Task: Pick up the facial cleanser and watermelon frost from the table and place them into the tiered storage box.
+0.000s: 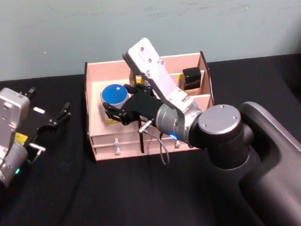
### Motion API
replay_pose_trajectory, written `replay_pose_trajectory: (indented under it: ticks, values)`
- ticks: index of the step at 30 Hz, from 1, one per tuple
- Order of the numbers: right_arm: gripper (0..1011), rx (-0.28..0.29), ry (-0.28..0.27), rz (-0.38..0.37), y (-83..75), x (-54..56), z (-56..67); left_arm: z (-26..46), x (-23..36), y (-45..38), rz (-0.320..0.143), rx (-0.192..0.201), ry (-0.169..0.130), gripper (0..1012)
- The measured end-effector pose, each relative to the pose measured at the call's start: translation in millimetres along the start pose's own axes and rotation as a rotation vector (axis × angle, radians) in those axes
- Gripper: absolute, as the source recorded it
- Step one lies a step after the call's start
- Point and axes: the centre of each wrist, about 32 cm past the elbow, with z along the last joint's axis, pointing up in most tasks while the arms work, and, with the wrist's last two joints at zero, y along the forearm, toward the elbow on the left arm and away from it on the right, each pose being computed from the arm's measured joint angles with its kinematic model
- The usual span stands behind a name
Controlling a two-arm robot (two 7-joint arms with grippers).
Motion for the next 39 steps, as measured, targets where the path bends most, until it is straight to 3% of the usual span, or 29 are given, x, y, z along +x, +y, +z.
replay_pose_trajectory:
  ticks: [14,35,38,39]
  values:
    - [705,0.0,-0.003,0.002,11.8,-2.4,0.7,0.0,0.0,0.0,0.0,0.0,0.0,1001]
    - [705,-0.028,0.016,-0.004,16.1,-0.2,-1.8,0.0,0.0,0.0,0.0,0.0,0.0,1001]
    - [746,-0.031,0.016,-0.004,15.9,-0.1,-2.3,0.0,0.0,0.0,0.0,0.0,0.0,1001]
    - [807,-0.031,0.016,-0.004,15.9,-0.1,-2.3,0.0,0.0,0.0,0.0,0.0,0.0,1001]
